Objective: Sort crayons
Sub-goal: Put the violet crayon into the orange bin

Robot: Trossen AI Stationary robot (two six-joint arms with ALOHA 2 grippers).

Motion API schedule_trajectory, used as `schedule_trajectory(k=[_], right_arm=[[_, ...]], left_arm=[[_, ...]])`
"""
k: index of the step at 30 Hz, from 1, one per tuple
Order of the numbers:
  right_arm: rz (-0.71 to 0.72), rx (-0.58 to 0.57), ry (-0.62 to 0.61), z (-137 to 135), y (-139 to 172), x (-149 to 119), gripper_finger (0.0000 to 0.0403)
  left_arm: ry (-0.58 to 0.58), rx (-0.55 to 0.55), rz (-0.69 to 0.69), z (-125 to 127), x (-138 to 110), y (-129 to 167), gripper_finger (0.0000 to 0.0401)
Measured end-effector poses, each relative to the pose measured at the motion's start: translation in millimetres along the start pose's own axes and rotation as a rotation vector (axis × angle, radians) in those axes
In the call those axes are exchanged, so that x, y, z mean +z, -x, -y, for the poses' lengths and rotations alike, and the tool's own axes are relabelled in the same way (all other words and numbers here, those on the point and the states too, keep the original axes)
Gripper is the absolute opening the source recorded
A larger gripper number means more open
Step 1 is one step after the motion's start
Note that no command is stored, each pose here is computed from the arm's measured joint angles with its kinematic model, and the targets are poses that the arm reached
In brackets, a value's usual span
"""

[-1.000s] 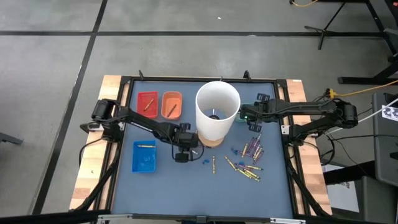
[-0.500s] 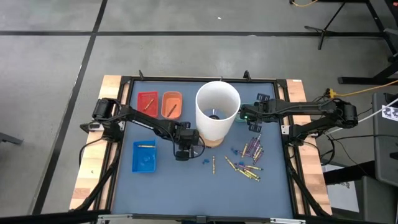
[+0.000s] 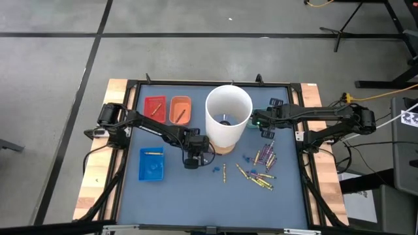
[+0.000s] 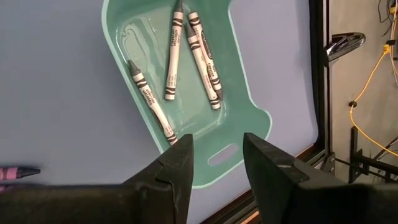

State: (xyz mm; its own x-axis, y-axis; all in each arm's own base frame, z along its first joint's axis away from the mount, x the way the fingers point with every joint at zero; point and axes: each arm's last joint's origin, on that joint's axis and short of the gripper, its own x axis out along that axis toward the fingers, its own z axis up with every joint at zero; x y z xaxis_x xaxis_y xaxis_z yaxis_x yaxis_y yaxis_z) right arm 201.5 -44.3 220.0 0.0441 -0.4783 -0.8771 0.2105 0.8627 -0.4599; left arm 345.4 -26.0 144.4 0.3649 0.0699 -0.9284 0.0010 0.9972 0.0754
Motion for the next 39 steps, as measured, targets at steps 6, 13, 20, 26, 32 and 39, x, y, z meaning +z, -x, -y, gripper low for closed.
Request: schedule_trajectory(k=[6, 13, 20, 26, 32, 39], right_arm=[[0.000, 0.000, 0.000, 0.0, 0.0, 0.0, 0.0138], [0.000, 0.000, 0.000, 0.0, 0.0, 0.0, 0.0138], [0.000, 0.000, 0.000, 0.0, 0.1, 0.0, 0.0138], [0.000, 0.000, 0.000, 0.0, 0.1, 0.0, 0.0138], [0.000, 0.000, 0.000, 0.0, 0.1, 0.0, 0.0138], [0.000, 0.000, 0.000, 0.0, 0.1, 0.0, 0.0138]], left_arm=[[0.000, -0.002, 0.000, 0.0, 0.0, 0.1, 0.0008], [0.000, -0.002, -0.004, 0.3, -0.3, -1.1, 0.0026], [0.000, -0.002, -0.005, 0.2, -0.4, -1.7, 0.0043], [-0.002, -0.010, -0.012, 0.9, -0.8, -3.8, 0.0025], [-0.002, -0.010, -0.011, 0.7, -0.6, -3.4, 0.0005], [-0.002, -0.010, -0.007, 0.6, -0.4, -2.1, 0.0004]])
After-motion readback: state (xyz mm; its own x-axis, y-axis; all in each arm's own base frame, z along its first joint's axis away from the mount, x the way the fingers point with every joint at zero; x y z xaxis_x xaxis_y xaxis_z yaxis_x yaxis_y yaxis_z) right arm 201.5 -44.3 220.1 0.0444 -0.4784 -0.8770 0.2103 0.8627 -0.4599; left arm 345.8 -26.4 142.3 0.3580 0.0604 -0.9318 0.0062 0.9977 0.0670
